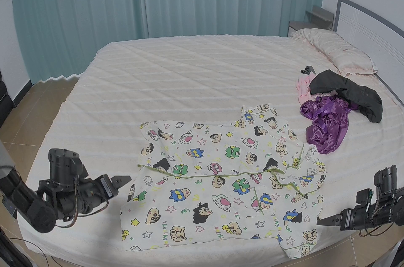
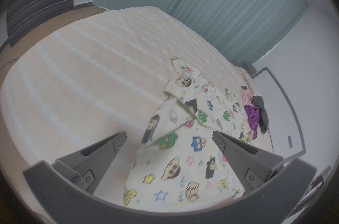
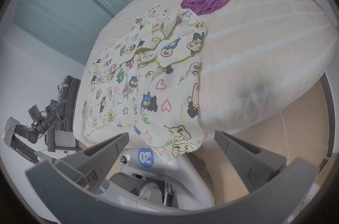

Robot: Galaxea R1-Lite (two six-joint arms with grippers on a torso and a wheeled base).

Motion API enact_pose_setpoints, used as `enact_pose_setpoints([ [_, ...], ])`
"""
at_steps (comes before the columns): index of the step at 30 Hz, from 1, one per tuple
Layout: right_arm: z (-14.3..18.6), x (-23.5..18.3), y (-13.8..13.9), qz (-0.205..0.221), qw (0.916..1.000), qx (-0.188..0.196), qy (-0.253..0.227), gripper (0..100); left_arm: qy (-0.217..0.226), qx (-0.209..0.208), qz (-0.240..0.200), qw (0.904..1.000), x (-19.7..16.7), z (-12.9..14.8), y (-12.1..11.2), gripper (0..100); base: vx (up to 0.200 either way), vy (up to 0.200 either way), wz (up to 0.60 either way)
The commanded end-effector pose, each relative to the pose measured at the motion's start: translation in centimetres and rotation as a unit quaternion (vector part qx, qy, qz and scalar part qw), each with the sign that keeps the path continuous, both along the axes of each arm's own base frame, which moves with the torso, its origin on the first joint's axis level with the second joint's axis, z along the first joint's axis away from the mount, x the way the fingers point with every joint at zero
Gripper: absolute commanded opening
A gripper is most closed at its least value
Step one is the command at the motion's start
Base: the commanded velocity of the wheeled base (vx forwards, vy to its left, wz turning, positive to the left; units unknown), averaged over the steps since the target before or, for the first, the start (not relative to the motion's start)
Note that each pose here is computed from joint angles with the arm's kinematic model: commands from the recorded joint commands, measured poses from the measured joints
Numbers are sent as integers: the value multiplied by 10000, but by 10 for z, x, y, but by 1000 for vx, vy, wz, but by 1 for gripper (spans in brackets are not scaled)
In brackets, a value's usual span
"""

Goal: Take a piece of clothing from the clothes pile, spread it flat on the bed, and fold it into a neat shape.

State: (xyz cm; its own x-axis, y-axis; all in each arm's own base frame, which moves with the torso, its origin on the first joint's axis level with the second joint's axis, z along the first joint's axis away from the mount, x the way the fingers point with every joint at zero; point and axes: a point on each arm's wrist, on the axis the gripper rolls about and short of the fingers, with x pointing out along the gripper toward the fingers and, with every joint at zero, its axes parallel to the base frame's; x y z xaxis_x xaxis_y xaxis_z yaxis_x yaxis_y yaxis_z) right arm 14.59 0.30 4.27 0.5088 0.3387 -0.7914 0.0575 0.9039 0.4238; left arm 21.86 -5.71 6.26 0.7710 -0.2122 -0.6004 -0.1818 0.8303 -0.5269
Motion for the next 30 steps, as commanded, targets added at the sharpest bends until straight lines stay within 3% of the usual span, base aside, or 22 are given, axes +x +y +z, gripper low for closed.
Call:
enact_pose_setpoints([
  [1, -1, 4, -1, 89, 9997, 243, -30, 100, 86, -161, -222, 9996, 57, -11, 3, 100, 0, 0, 0],
  [7, 0, 1, -4, 80, 9988, 481, -55, 100, 313, -146, -333, 9988, 103, -26, -8, 100, 0, 0, 0],
  [11, 1, -1, -6, 8, 9987, 493, -103, 100, 567, -363, -423, 9968, 110, -28, -24, 100, 0, 0, 0],
  [23, 1, -2, -6, 33, 9983, 573, -86, 100, 682, -1393, 156, 9878, 115, -18, -47, 100, 0, 0, 0],
  [30, 0, -3, -6, 41, 9982, 587, -72, 100, 740, -1444, 395, 9859, 124, -29, -55, 100, 0, 0, 0],
])
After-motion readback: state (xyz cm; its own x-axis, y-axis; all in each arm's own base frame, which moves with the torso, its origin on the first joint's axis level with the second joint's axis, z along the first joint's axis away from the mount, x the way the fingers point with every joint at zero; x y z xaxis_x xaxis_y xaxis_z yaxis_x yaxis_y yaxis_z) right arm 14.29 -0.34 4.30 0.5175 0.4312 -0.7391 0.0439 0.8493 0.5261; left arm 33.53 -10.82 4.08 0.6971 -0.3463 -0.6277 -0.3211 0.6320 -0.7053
